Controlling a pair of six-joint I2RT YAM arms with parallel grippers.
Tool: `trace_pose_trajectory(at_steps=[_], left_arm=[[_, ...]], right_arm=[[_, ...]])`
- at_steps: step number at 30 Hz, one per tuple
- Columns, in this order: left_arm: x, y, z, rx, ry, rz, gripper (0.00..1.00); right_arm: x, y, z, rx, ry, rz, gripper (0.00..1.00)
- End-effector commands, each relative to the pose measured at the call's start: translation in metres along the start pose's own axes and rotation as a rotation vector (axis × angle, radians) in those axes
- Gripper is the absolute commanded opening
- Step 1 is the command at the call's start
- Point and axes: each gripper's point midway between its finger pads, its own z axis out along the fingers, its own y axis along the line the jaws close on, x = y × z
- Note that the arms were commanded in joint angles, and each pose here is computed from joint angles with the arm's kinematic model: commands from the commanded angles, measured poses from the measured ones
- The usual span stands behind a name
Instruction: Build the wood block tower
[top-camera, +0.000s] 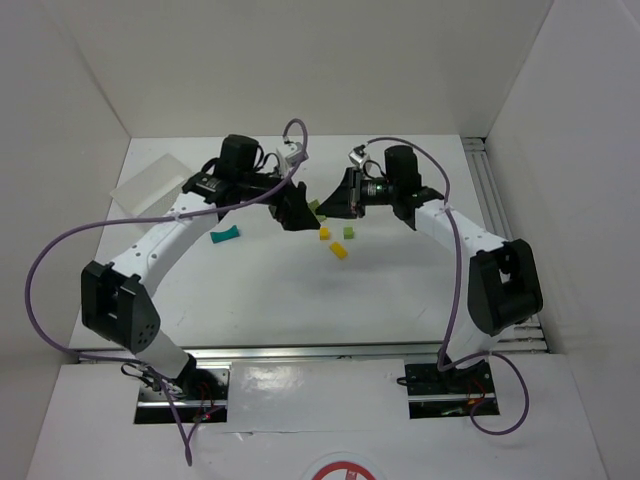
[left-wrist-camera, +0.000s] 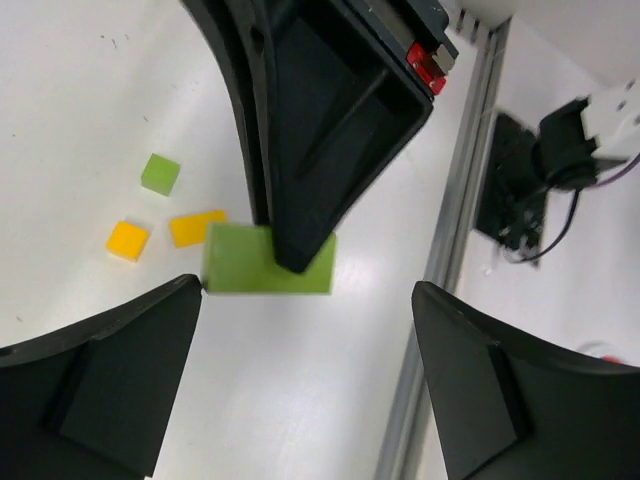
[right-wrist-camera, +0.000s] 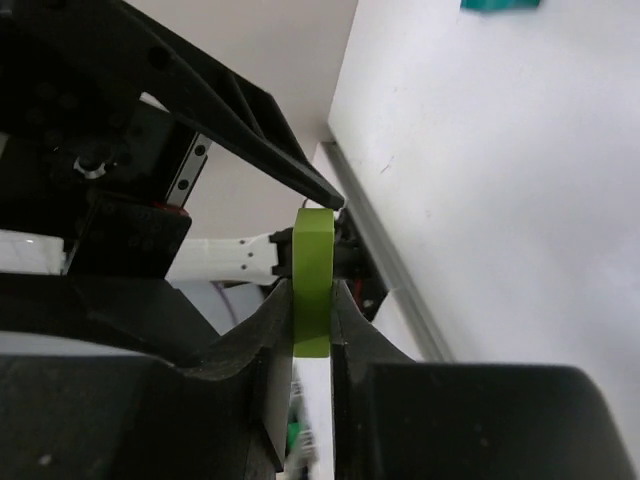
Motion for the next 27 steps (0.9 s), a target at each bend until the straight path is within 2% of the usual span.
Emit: trace_pose_trajectory(at_steps=[1,3,4,5,6,7,8,9,10,11,13,16,19,23,24,25,27], left_arm=[[-0.018,-0.014,-0.033,0.002,-0.075,-0.056,1.00],[-0.021,-0.003,-0.050,-0.045,-0.138,-0.104,1.00],[-0.021,-0.008,-0.054,-0.016,-0.158,-0.189,1.00],[-0.030,-0.006,-0.058,-0.002,-0.211,-0.188,0.98],[-0.020,0.000,-0.061,0.010,-0.228,-0.260,0.96],[-0.020,-0.005,-0.061,0.057,-0.243,-0.403,0.94],[-0.017,-0.013,-0.059,0.128,-0.249,-0.458,0.89],[-0.014,-0.015,-0.055,0.184,-0.298,-0.422,0.81],[-0.013,-0.020,-0.054,0.237,-0.301,-0.549,0.78],[-0.014,-0.027,-0.053,0.269,-0.318,-0.558,0.76],[-0.016,-0.037,-0.048,0.342,-0.345,-0.588,0.77],[-0.019,-0.035,-0.040,0.380,-0.359,-0.627,0.76],[-0.029,-0.046,-0.039,0.456,-0.391,-0.579,0.75],[-0.027,-0.048,-0.035,0.522,-0.395,-0.579,0.68],[-0.027,-0.048,-0.035,0.535,-0.400,-0.577,0.63],[-0.034,-0.052,-0.039,0.560,-0.425,-0.517,0.61],[-0.029,-0.049,-0.031,0.580,-0.398,-0.538,0.60]], right_arm=[[-0.024,0.026,-0.014,0.028,-0.073,-0.251,0.02],[-0.029,0.027,-0.021,0.054,-0.104,-0.292,0.02],[-0.031,0.028,-0.022,0.063,-0.118,-0.339,0.02],[-0.032,0.020,-0.022,0.087,-0.124,-0.342,0.02],[-0.031,0.026,-0.029,0.084,-0.141,-0.374,0.02],[-0.032,0.024,-0.030,0.083,-0.158,-0.409,0.02],[-0.031,0.026,-0.032,0.082,-0.172,-0.424,0.02],[-0.031,0.027,-0.034,0.082,-0.187,-0.449,0.02],[-0.028,0.034,-0.037,0.064,-0.206,-0.487,0.02],[-0.029,0.040,-0.039,0.055,-0.216,-0.506,0.02],[-0.028,0.039,-0.041,0.067,-0.222,-0.526,0.02],[-0.024,0.038,-0.041,0.059,-0.201,-0.544,0.02],[-0.018,0.041,-0.041,0.034,-0.175,-0.547,0.02],[-0.012,0.048,-0.041,-0.010,-0.145,-0.556,0.02],[-0.009,0.049,-0.041,-0.022,-0.133,-0.557,0.02],[-0.007,0.050,-0.041,-0.028,-0.126,-0.558,0.02],[-0.004,0.051,-0.040,-0.045,-0.101,-0.561,0.02]])
